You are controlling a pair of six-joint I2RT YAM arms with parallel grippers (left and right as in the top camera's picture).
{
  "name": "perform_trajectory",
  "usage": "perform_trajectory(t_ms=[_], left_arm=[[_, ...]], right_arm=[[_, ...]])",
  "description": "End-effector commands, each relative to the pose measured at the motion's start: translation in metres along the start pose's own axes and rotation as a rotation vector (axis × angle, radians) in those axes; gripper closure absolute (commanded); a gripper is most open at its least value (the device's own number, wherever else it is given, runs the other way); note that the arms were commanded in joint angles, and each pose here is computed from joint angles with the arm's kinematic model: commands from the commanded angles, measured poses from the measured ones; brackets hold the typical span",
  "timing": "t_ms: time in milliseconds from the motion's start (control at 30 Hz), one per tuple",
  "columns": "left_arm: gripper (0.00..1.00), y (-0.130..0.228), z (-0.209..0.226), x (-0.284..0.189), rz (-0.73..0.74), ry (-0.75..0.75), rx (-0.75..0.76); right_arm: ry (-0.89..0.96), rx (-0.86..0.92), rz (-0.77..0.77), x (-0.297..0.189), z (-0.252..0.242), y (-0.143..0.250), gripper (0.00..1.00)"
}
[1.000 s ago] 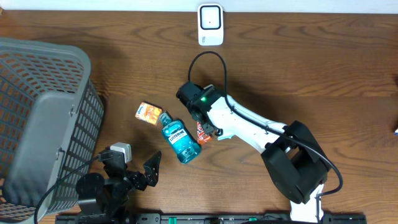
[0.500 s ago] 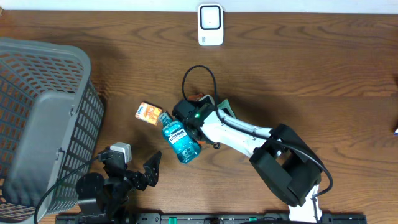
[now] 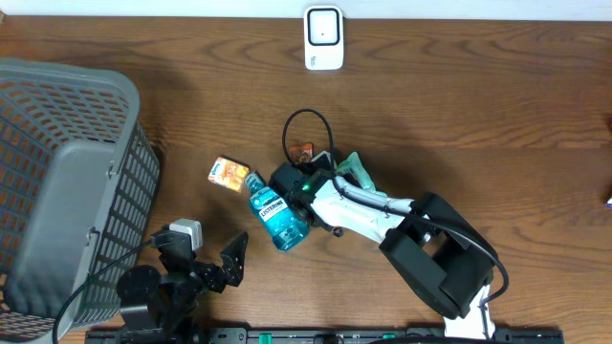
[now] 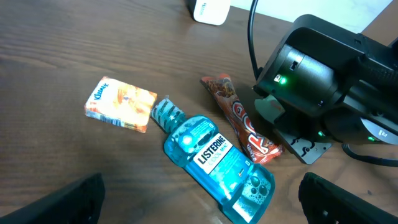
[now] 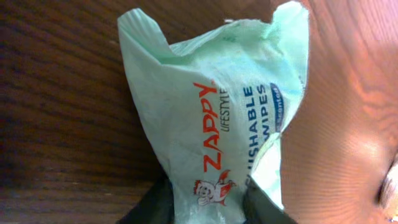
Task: Scan the item barcode
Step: 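Lift the green wipes pack with the right gripper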
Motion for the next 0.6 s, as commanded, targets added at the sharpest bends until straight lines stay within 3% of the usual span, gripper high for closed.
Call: perform_trajectory(t_ms=[0,67,233,267,400,567], left_arm=[[0.01,-0.002,-0.002,-0.001,-0.007,0.008,0.016],[0.01,-0.002,-0.002,-0.001,-0.007,0.008,0.016],[0.01,-0.002,-0.002,-0.001,-0.007,0.008,0.016],[0.01,-0.002,-0.002,-0.001,-0.007,0.008,0.015],[0.01,-0.002,-0.002,-0.001,-0.007,0.008,0.016],[0.01,-0.002,-0.002,-0.001,-0.007,0.008,0.016]], right_arm=[[-0.203,-0.064,0.073,0.013,0.022,0.005,0.90],[-0.259,-0.083,0.082,0.008,0.016,0.001,0.99],[-0.697,-0.165,0.031,-0.018,-0.016,-0.012,0.99],[-0.907,-0.210,-0.054,-0.028,-0.024,-0.013,0.99],[-1.324,-0.243,-0.300,-0.047,-0.042,-0.010,0.99],[-1.556,-0.186,-0.510,-0.051,-0.065,0.001,0.99]])
Point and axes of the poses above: each gripper's point midway between its finger pads, its own x axis out along the fingers, its own z axis along the line the jaws close on, y = z × x, the point moved 7 cm from there along -x, back along the fingers, and after that the axes turned 15 degrees about -x, right-handed, at the moved point
